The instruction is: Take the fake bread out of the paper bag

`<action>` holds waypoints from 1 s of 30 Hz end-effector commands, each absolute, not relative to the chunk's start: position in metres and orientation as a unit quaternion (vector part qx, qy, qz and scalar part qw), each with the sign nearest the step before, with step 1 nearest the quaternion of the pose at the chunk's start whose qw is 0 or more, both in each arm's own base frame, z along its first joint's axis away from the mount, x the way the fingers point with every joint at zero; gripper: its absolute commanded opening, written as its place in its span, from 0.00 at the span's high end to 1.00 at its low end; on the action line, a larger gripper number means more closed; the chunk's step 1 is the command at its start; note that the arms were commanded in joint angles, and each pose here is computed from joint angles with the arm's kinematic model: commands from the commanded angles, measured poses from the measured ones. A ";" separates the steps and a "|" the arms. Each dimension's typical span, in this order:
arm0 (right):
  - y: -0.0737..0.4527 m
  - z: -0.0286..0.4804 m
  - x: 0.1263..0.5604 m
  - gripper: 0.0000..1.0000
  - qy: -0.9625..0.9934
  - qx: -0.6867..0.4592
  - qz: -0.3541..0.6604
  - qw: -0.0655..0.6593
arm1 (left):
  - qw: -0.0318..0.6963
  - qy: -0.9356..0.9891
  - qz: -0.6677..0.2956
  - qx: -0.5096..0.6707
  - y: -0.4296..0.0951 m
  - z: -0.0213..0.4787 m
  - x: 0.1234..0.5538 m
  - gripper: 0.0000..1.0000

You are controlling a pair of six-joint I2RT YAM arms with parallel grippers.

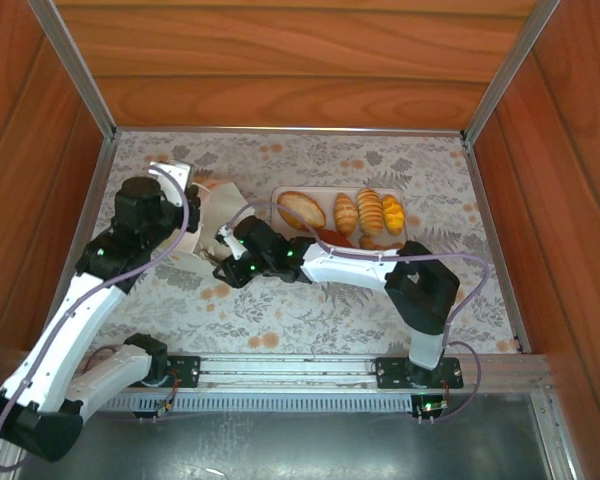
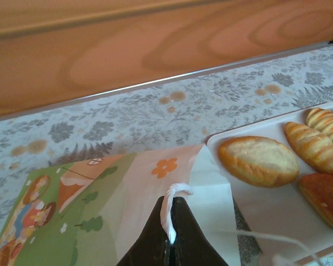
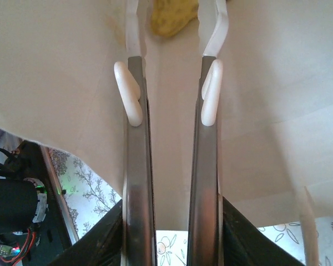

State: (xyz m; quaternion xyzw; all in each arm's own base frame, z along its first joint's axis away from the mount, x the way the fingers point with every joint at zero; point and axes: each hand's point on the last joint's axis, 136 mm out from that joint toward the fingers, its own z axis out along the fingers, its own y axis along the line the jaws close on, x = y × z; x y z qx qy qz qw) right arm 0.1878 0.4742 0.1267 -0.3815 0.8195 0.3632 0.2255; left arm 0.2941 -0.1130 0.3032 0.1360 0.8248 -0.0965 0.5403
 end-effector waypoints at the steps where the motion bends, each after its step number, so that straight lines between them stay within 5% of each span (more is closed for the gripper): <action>1: 0.472 0.145 0.189 0.61 0.806 -0.390 0.378 0.237 | 0.541 0.829 -0.083 0.117 -0.101 0.301 0.284 1.00; 30: 0.435 0.124 0.230 0.61 0.862 -0.260 0.318 0.297 | 0.541 0.786 -0.119 0.274 -0.206 0.336 0.357 1.00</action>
